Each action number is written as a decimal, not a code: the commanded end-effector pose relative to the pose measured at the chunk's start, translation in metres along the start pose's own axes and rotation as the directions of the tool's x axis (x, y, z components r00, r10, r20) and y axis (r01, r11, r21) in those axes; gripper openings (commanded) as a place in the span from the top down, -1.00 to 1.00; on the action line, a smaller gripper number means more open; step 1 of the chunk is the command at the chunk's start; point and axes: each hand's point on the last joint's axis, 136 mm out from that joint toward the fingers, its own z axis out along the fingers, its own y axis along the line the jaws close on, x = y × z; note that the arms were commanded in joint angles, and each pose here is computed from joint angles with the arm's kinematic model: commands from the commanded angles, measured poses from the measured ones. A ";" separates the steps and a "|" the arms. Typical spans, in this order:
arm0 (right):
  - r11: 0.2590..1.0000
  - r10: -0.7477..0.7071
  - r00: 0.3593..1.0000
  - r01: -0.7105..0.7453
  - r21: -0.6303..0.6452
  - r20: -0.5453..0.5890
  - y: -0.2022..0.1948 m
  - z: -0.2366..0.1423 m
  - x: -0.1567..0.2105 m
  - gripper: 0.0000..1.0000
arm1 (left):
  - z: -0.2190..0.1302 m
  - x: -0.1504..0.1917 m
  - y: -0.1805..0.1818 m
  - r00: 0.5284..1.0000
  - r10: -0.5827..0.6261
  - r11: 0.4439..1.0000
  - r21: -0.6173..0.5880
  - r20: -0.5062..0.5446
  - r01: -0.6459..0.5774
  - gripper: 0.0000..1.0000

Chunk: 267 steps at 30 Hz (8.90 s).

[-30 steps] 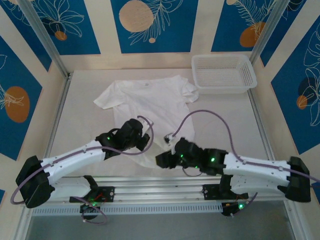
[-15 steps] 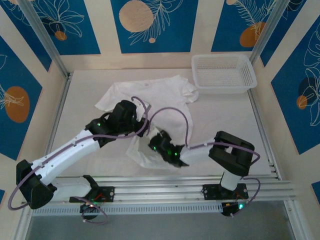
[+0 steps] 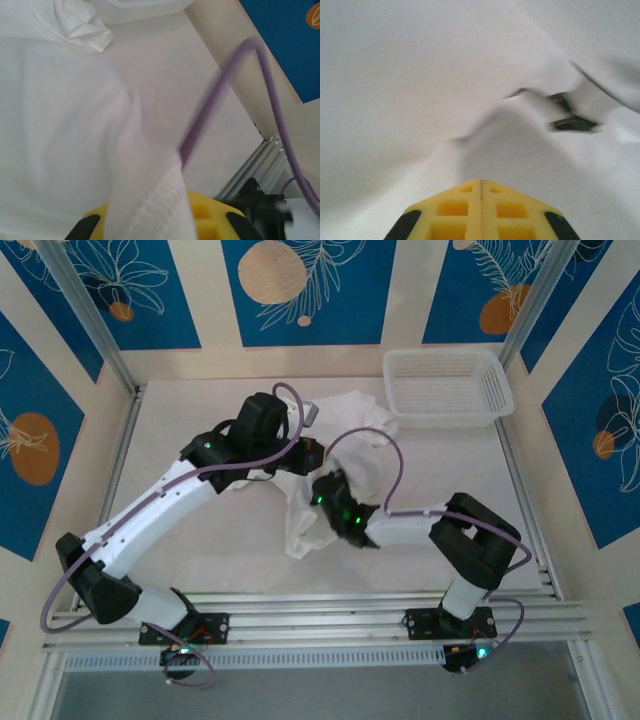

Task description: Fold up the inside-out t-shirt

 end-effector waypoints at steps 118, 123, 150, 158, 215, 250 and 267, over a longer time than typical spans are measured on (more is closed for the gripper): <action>0.968 0.137 0.418 -0.247 0.033 -0.898 0.046 0.059 0.157 -0.31 | -0.124 -0.082 -0.210 0.817 0.411 0.724 0.400 0.404 -0.562 1.00; 0.978 0.151 0.369 -0.189 0.086 -0.917 0.041 0.059 0.176 -0.46 | -0.164 -0.086 -0.228 0.754 0.438 0.648 0.410 0.489 -0.642 1.00; 0.606 0.284 0.727 -0.641 -0.471 -0.625 0.014 -0.101 -0.059 1.00 | -0.011 0.008 0.285 0.916 -0.365 0.791 -0.462 0.167 0.400 1.00; 0.517 0.485 0.772 -0.633 -0.577 -0.411 -0.034 -0.131 -0.160 1.00 | 0.044 0.070 0.293 0.863 -0.502 0.798 -0.351 0.064 0.490 0.63; 0.328 0.758 0.480 -0.866 -0.378 -0.441 -0.116 -0.090 -0.216 1.00 | 0.034 -0.027 -0.001 0.966 -0.257 0.908 0.351 0.032 0.230 -0.47; 0.612 0.737 0.610 -0.785 -0.096 -0.292 -0.071 -0.087 -0.028 -0.99 | -0.011 -0.073 -0.017 0.955 -0.257 0.913 0.360 0.146 0.191 1.00; 0.742 0.670 0.618 -0.573 0.347 -0.412 -0.097 -0.074 0.130 -0.03 | -0.166 -0.237 -0.050 0.863 -0.180 0.913 0.406 0.472 -0.031 1.00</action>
